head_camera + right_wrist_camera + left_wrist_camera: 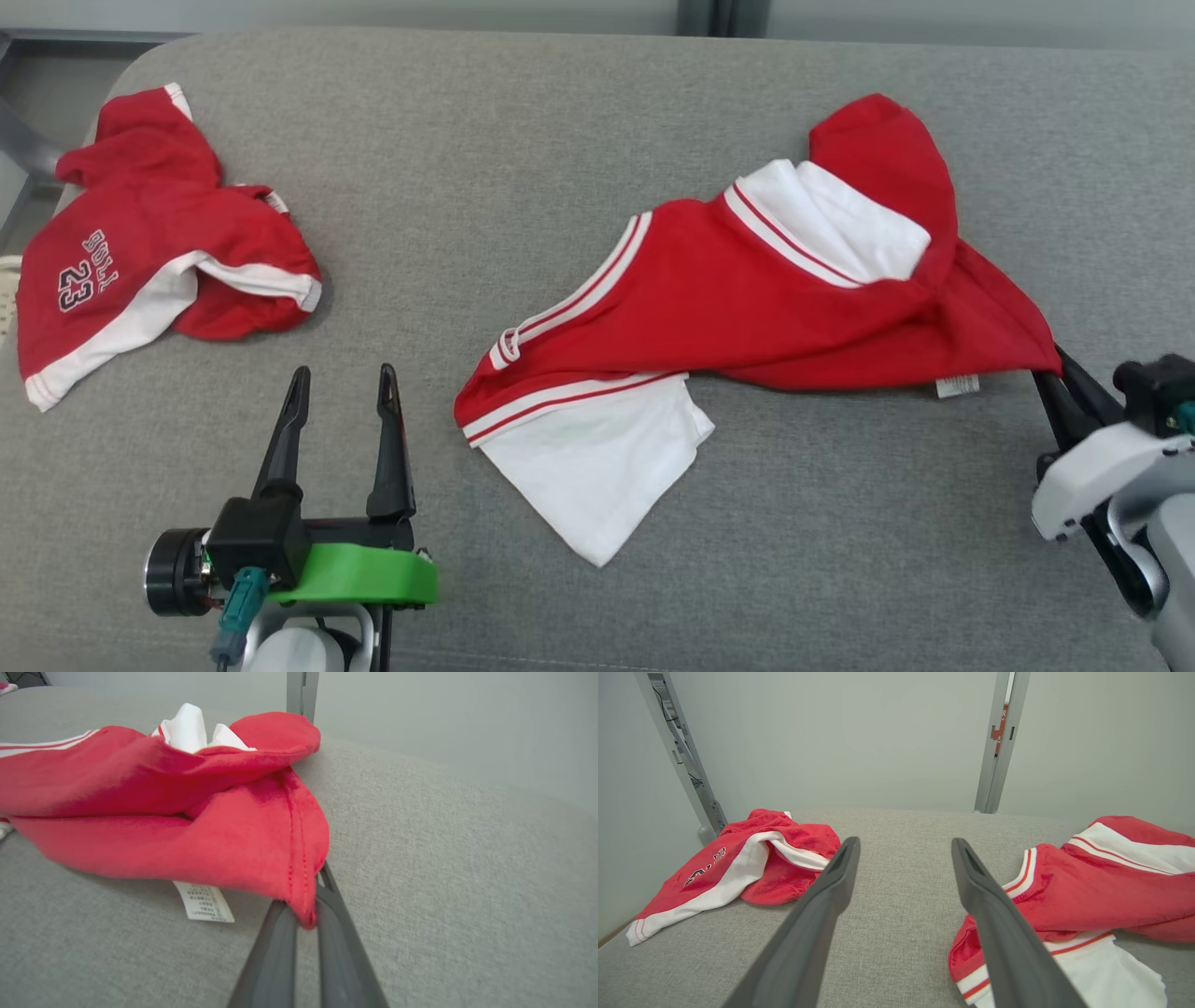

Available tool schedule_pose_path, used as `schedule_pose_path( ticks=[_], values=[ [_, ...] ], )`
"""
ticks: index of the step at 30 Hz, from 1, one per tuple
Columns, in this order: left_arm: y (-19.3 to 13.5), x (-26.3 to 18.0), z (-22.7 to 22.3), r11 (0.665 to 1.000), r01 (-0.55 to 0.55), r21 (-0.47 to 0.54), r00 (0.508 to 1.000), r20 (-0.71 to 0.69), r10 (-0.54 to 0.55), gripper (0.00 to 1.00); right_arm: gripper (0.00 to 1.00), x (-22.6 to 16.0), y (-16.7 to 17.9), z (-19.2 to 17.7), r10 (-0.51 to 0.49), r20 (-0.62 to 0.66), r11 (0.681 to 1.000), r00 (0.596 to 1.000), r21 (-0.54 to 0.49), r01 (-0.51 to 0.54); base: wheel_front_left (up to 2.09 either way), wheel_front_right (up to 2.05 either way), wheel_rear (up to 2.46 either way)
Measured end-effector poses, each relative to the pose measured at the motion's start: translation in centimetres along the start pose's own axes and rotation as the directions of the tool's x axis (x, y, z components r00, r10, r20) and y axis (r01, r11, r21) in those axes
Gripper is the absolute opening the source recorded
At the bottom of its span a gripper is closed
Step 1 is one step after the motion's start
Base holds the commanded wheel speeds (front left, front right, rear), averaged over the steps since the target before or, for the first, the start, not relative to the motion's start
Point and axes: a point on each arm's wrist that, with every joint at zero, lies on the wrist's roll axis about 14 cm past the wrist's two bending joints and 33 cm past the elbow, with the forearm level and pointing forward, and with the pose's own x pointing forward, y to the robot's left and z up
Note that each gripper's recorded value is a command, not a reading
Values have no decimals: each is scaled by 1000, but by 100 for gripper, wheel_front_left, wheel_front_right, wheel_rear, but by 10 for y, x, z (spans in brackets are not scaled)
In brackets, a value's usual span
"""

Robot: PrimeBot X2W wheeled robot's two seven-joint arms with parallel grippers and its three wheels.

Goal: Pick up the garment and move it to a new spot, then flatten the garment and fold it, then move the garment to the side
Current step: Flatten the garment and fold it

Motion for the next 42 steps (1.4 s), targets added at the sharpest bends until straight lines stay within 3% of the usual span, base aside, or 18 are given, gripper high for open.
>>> schedule_pose_path(
  ticks=[8, 11, 12, 14, 23, 28, 35, 42],
  values=[
    [-16, 0, 5, 998, 63, -12, 998, 20, -63, 100, 0, -77, -48, -23, -188, -43, 981, 981, 38, 190, 0, 0, 0],
    [-23, 1, 9, 996, 82, -16, 996, 32, -82, 100, 0, -102, -51, -38, -232, -77, 969, 970, 63, 237, 0, 0, 0],
    [-24, 1, 10, 996, 88, -15, 996, 34, -88, 100, 15, -107, -49, -41, -237, -82, 967, 968, 70, 243, 0, 0, 0],
    [-27, 0, 10, 995, 98, -17, 995, 36, -97, 100, 100, -112, -45, -40, -242, -75, 966, 967, 77, 247, 0, 0, 0],
    [-37, 1, 15, 991, 133, -13, 990, 51, -132, 100, 100, -113, -60, 11, -268, 67, 963, 961, 15, 267, 0, 0, 0],
    [-35, -1, 15, 992, 126, -12, 991, 52, -125, 100, 100, -99, -40, 33, -219, 116, 976, 969, 30, 217, 0, 0, 0],
    [-30, -3, 13, 994, 112, -9, 993, 44, -112, 100, 100, -80, -4, 14, -144, 52, 986, 988, 94, 139, 0, 0, 0],
    [-26, 0, 9, 995, 95, -8, 995, 33, -94, 100, 100, -73, 10, -14, -146, -7, 970, 989, 197, 145, 0, 0, 0]
  ],
)
